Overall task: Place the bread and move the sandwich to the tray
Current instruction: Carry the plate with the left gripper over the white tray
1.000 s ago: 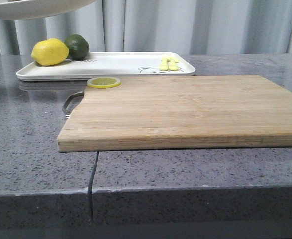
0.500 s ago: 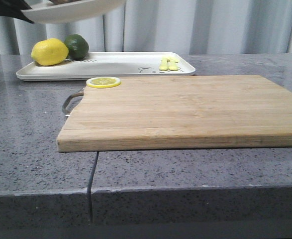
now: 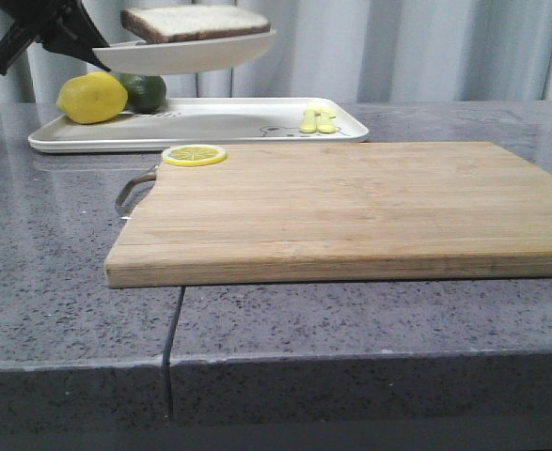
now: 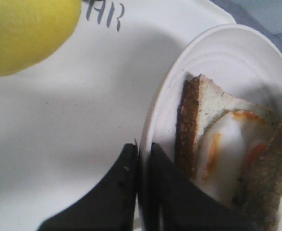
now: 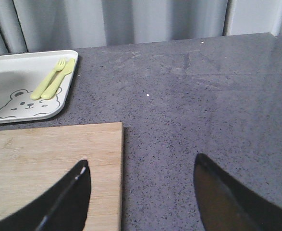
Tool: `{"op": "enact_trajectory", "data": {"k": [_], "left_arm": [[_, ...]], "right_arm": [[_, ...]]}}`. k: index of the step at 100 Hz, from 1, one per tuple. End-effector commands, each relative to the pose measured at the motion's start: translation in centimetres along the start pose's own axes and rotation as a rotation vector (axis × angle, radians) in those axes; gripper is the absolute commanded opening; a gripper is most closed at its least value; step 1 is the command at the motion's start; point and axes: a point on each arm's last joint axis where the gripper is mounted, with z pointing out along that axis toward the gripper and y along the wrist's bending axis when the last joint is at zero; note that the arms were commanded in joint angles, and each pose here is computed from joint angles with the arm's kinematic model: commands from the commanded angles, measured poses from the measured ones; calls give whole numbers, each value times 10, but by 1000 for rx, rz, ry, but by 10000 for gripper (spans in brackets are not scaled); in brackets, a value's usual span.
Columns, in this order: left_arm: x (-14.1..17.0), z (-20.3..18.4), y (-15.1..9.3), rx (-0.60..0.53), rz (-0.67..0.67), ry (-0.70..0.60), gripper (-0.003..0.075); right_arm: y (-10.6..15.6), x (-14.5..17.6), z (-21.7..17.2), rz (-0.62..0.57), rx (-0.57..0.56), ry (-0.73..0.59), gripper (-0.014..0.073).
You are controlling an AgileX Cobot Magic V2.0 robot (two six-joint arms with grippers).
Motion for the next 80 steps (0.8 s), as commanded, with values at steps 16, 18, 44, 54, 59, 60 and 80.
{"op": "enact_trajectory", "data": {"k": [16, 18, 44, 54, 59, 60, 80], "left_arm": [[-9, -17, -45, 84, 75, -71, -19], [-10, -16, -44, 84, 76, -71, -19], [-7, 3, -43, 48, 109, -50, -19], [-7, 6, -40, 45, 104, -46, -19], [-7, 7, -40, 44, 104, -45, -19], [-7, 7, -40, 44, 103, -46, -19], [-11, 9, -39, 45, 102, -79, -19]], "right_arm": [[1, -16, -3, 1, -7, -101, 472], [1, -16, -3, 1, -7, -101, 472], [1, -16, -3, 1, -7, -101, 472], [1, -16, -3, 1, -7, -101, 472], [1, -16, -3, 1, -7, -101, 472], [1, -16, -3, 1, -7, -101, 472], [1, -16, -3, 1, -7, -101, 472]]}}
